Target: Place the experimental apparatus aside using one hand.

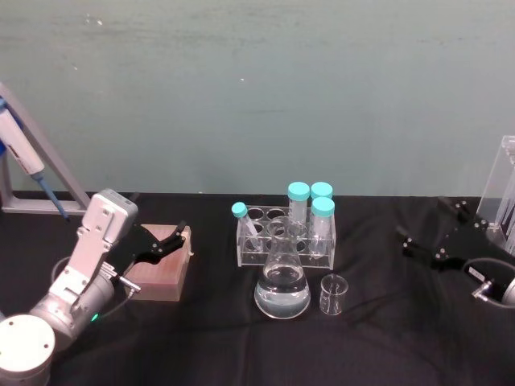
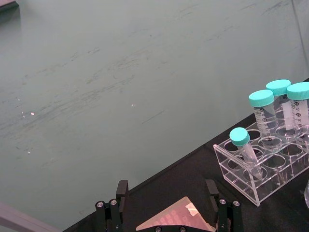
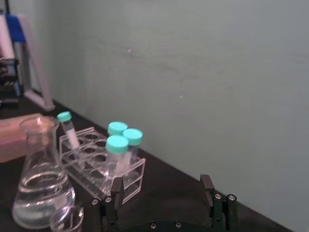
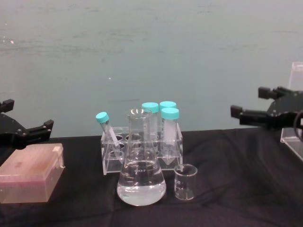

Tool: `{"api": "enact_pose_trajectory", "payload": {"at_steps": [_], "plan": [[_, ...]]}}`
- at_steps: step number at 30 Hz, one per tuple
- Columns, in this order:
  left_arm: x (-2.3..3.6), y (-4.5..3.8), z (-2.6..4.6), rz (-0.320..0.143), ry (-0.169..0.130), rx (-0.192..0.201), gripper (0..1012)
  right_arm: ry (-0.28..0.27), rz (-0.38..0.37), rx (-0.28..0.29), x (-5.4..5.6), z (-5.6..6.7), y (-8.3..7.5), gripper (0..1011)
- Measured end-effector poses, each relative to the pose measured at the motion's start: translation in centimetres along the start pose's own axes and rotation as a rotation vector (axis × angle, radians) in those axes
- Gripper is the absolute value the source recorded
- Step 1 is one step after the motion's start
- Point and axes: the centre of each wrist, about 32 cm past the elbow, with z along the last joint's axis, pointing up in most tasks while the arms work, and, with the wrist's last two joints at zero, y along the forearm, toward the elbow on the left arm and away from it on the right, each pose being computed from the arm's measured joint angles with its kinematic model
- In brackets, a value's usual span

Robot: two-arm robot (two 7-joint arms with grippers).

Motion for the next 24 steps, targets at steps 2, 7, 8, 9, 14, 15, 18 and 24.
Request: {"api": "enact_pose_trajectory", "payload": {"at_steps": [2, 7, 8, 9, 14, 15, 18, 24], "plan": [[0.00, 0.00, 0.00, 0.000, 0.000, 0.000, 1000, -0.001, 0.017, -0.009, 0.1, -0.2, 0.2, 1000], [0.00, 0.00, 0.00, 0.000, 0.000, 0.000, 1000, -0.020, 0.064, -0.025, 0.4, -0.7, 0.6, 1000], [0.00, 0.00, 0.00, 0.000, 0.000, 0.000, 1000, -0.027, 0.078, -0.029, 0.5, -0.8, 0.8, 1000], [0.00, 0.00, 0.00, 0.000, 0.000, 0.000, 1000, -0.031, 0.085, -0.030, 0.5, -0.9, 0.9, 1000], [0.00, 0.00, 0.00, 0.000, 0.000, 0.000, 1000, -0.040, 0.141, -0.034, 0.9, -1.3, 1.7, 1000], [0.00, 0.00, 0.00, 0.000, 0.000, 0.000, 1000, -0.040, 0.141, -0.034, 0.9, -1.3, 1.7, 1000], [0.00, 0.00, 0.00, 0.000, 0.000, 0.000, 1000, -0.024, 0.166, -0.037, 1.0, -1.7, 2.0, 1000], [0.00, 0.00, 0.00, 0.000, 0.000, 0.000, 1000, -0.003, 0.213, -0.041, 1.1, -2.2, 2.6, 1000]]}}
